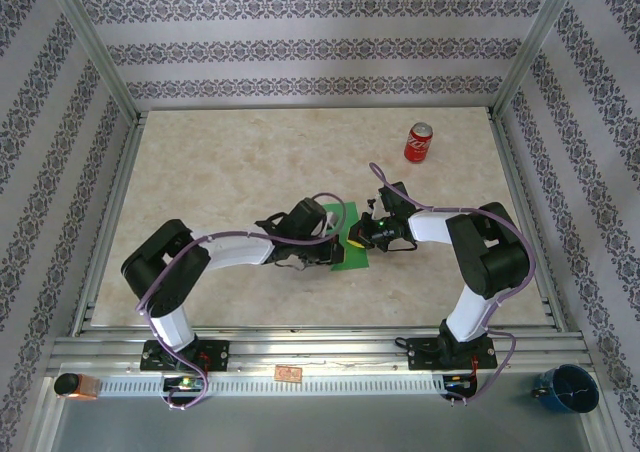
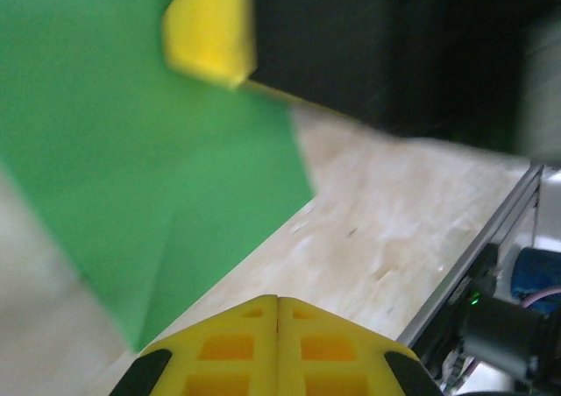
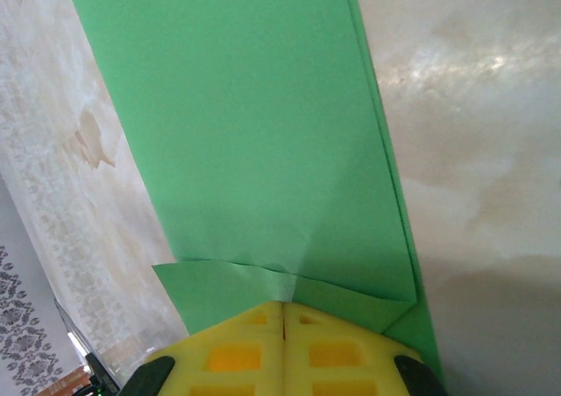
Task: Fold a paper plane with a square sheet of paper (pick it up from the middle)
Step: Fold the triangle a second time at the center of the table.
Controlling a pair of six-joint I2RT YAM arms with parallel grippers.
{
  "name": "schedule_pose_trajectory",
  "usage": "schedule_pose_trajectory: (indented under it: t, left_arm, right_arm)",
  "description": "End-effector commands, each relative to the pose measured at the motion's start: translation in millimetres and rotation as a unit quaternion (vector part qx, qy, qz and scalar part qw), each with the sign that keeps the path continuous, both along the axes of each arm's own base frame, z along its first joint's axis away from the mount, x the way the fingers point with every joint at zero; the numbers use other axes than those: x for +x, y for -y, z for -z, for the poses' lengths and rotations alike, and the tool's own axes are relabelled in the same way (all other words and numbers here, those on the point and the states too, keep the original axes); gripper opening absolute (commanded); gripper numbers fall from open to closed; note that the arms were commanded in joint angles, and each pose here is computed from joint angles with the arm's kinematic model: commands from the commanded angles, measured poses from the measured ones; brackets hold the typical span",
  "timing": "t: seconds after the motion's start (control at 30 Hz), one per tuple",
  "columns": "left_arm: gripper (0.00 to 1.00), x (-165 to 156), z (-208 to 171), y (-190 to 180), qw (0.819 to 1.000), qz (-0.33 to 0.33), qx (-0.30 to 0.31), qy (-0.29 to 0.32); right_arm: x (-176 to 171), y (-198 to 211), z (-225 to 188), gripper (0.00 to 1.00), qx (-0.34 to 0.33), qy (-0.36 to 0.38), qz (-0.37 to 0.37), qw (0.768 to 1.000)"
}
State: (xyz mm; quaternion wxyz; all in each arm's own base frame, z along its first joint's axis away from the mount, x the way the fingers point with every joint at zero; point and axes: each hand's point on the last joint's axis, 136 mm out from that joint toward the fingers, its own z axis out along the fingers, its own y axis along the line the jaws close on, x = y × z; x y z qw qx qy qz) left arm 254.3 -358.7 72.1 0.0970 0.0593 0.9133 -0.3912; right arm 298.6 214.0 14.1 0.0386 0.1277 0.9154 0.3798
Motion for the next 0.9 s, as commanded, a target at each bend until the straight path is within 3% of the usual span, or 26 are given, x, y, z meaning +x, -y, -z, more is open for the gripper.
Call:
schedule_pose_trajectory:
  t: [0.0, 0.3, 0.57, 0.87]
  left_arm:
    - [0.04, 15, -1, -7, 0.999, -0.013, 0.029, 0.015]
    - [0.02, 24, 33, 1, 0.999, -0.006, 0.042, -0.015]
    - [0.00, 4, 82, -21, 0.994, -0.024, 0.079, -0.065]
    - [0.00, -11, 96, -31, 0.994, -0.032, 0.068, -0.079]
  right_arm:
    - [-17, 20, 27, 0.02, -0.046, -0.044, 0.017, 0.998]
    - [-17, 19, 26, 0.02, -0.044, -0.044, 0.015, 0.998]
    - [-15, 16, 20, 0.03, -0.030, -0.038, 0.009, 0.999]
    - [-9, -5, -28, 0.06, 0.024, 0.028, -0.036, 0.999]
